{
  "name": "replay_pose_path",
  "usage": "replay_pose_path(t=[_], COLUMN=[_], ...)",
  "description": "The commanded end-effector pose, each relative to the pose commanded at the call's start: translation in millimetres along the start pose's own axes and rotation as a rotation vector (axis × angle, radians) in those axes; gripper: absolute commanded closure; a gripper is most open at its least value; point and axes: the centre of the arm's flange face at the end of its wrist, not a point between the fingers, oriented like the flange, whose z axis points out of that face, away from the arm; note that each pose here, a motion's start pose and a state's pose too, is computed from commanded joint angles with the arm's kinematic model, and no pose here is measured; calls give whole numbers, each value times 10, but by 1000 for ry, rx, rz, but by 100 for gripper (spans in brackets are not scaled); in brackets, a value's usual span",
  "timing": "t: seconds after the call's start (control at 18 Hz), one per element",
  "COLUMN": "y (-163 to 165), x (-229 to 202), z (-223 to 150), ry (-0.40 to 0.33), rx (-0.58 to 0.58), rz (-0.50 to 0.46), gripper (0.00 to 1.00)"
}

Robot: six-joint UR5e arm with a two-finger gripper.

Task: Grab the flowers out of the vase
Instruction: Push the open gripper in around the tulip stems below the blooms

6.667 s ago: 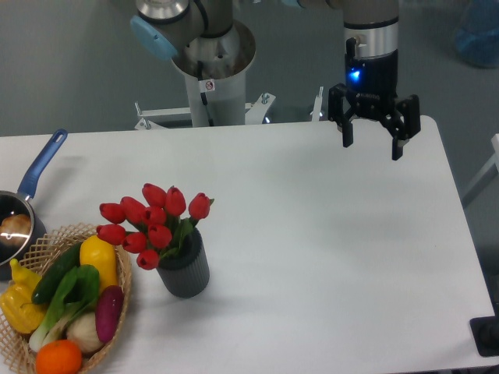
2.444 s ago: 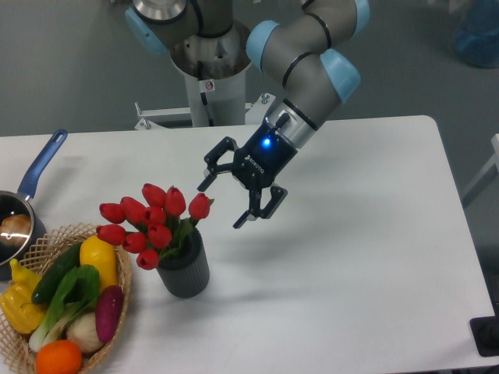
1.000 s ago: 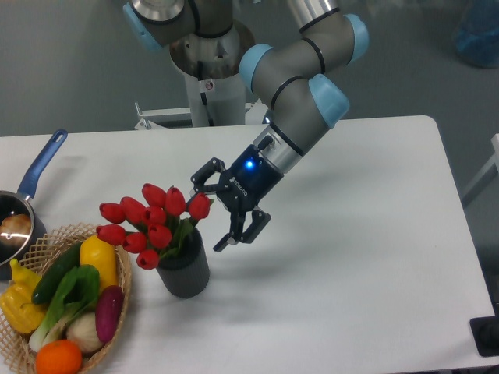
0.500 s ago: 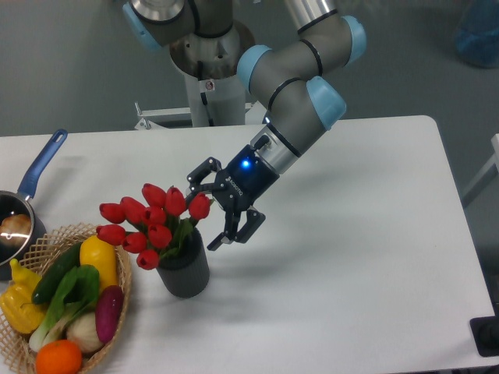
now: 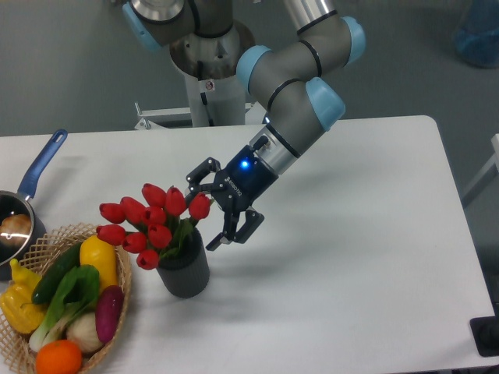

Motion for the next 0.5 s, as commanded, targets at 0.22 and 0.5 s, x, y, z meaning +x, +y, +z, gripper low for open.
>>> replay_pose_path(t=[0.22,0.5], y=[8,-10], x=[34,38], z=[81,140], ry=[16,30], rx=[6,49], rz=[-5,-18], gripper=[0,0])
